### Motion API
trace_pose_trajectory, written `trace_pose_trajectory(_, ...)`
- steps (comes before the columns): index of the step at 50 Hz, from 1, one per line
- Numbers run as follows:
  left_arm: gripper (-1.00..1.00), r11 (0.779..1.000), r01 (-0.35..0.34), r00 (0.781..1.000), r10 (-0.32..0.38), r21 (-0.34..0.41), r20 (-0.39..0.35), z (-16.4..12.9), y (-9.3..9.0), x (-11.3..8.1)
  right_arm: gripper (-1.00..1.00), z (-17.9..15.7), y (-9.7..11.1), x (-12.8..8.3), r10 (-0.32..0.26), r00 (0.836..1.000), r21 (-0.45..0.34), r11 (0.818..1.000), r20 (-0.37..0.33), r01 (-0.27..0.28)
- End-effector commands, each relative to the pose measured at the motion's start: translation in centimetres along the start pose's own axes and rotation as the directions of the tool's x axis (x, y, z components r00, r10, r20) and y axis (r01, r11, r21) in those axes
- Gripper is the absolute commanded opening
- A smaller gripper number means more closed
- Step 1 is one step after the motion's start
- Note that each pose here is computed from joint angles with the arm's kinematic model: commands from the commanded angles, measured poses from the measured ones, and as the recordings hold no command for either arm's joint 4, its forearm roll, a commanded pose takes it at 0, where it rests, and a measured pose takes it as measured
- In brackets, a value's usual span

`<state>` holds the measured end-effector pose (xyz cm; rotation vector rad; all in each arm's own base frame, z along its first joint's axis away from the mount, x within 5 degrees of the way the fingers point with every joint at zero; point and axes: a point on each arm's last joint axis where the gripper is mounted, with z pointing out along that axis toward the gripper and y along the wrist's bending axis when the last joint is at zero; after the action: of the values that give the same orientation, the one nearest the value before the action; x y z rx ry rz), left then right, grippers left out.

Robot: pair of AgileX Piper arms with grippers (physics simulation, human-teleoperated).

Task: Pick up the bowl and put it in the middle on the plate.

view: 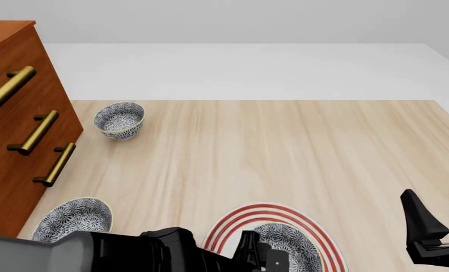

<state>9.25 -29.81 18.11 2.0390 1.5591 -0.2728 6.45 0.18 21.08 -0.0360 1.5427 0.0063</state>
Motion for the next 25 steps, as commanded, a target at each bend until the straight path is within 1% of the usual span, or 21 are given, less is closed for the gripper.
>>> trace_pose_trajectory(1, 1.0, 1.0, -0.02, 1.0, 0.021, -0.016, 0.017, -1.2, 0.1, 0.3, 1.0, 0.0, 0.0, 0.0, 0.001, 1.0, 0.0, 1.0, 0.0, -0.001)
trace_pose_trajectory(9, 1.0, 0.999, -0.033, 0.999, 0.034, -0.028, 0.031, -2.1, 0.0, 0.5, 1.0, 0.0, 0.0, 0.0, -0.001, 1.0, -0.002, 1.0, -0.001, 0.001)
trace_pose_trajectory(12, 1.0, 0.999, -0.025, 0.999, 0.026, -0.03, 0.034, -2.2, -0.1, 0.7, 1.0, 0.0, 0.0, 0.0, -0.002, 1.0, -0.001, 1.0, 0.0, 0.002)
trace_pose_trajectory(20, 1.0, 0.998, 0.01, 0.999, -0.007, -0.059, 0.039, -3.0, 0.2, 2.2, 1.0, 0.0, 0.0, 0.0, -0.002, 1.0, 0.0, 1.0, 0.0, 0.002)
trace_pose_trajectory(22, 1.0, 0.997, 0.021, 0.999, -0.018, -0.072, 0.043, -3.4, 0.4, 2.6, 1.0, -0.1, 0.0, 0.0, -0.002, 1.0, 0.0, 1.0, 0.0, 0.002)
trace_pose_trajectory(23, 1.0, 0.996, 0.044, 0.998, -0.04, -0.078, 0.049, -3.5, 0.5, 2.8, 1.0, 0.0, 0.0, 0.0, -0.003, 1.0, -0.001, 1.0, 0.0, 0.003)
trace_pose_trajectory(25, 1.0, 0.997, 0.037, 0.998, -0.034, -0.074, 0.047, -3.3, 0.2, 3.0, 1.0, -0.1, 0.0, 0.0, -0.004, 1.0, -0.001, 1.0, 0.0, 0.004)
